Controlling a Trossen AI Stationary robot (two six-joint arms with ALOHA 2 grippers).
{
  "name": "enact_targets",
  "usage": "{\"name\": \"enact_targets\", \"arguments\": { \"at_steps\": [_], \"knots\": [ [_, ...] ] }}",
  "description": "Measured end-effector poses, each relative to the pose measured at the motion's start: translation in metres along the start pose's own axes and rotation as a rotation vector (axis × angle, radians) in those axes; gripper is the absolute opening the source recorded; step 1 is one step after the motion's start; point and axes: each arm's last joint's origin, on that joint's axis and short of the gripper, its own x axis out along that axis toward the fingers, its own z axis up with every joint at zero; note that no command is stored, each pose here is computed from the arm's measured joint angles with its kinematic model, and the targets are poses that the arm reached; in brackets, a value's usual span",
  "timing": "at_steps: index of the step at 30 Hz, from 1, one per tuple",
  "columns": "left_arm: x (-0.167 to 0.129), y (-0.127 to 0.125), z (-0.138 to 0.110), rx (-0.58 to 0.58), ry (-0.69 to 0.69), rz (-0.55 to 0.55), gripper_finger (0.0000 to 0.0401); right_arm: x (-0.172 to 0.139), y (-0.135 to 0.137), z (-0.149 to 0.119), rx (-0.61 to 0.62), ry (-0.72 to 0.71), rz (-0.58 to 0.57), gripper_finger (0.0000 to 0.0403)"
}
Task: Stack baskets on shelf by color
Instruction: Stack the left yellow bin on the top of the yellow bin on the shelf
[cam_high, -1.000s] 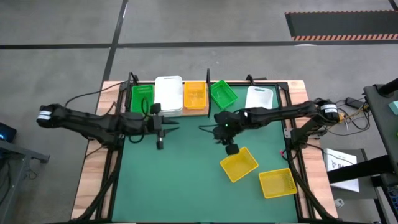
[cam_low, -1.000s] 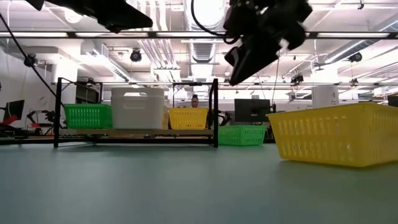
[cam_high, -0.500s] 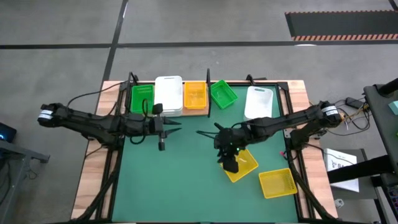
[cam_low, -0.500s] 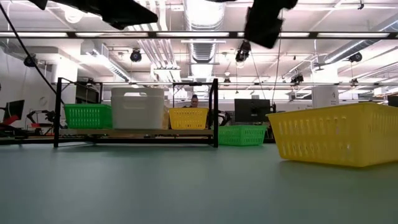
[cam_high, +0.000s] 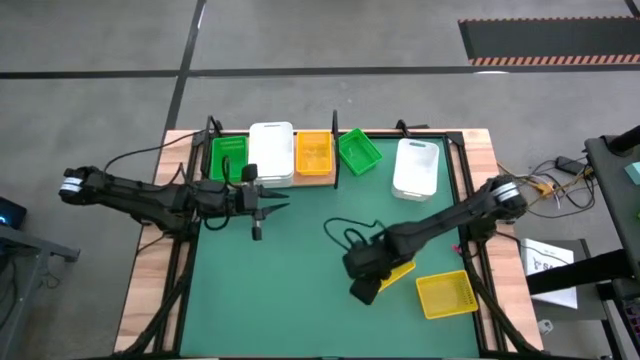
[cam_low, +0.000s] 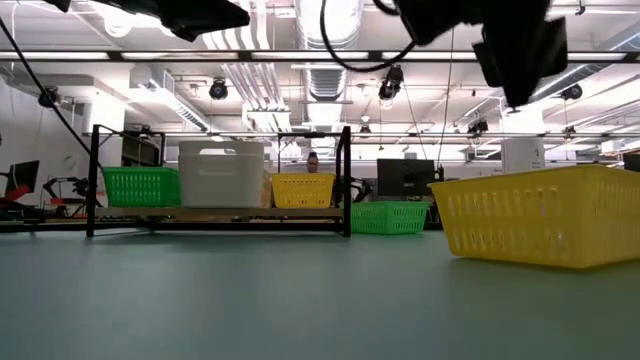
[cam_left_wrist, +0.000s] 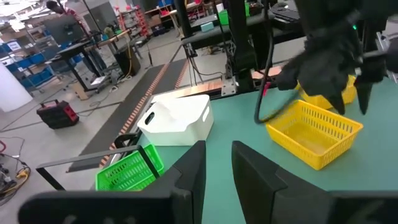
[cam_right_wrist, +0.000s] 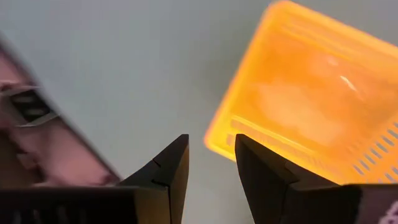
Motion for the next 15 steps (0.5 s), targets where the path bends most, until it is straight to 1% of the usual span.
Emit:
{"name": "enact_targets", "arguments": {
  "at_steps": [2,4,9,13,15],
  "knots": [
    [0.000,0.000,0.000,0.001,0.002,0.000,0.0061,0.009,0.004,0.002,0.010,0.046,-0.074,0.0123],
    [0.000,0.000,-0.001,0.001,0.003,-0.001,0.0061,0.018,0.008,0.006,0.011,0.071,-0.121,0.0123],
    [0.000,0.000,-0.001,0.004,0.004,-0.001,0.0061,0.040,0.014,0.015,-0.035,0.096,-0.158,0.0123],
    [0.000,0.000,0.001,0.024,-0.006,0.002,0.0061,0.047,0.014,0.018,-0.045,0.101,-0.172,0.0123],
    [0.000,0.000,0.000,0.030,-0.007,0.002,0.0061,0.051,0.013,0.019,-0.046,0.083,-0.199,0.0122]
  ]
}}
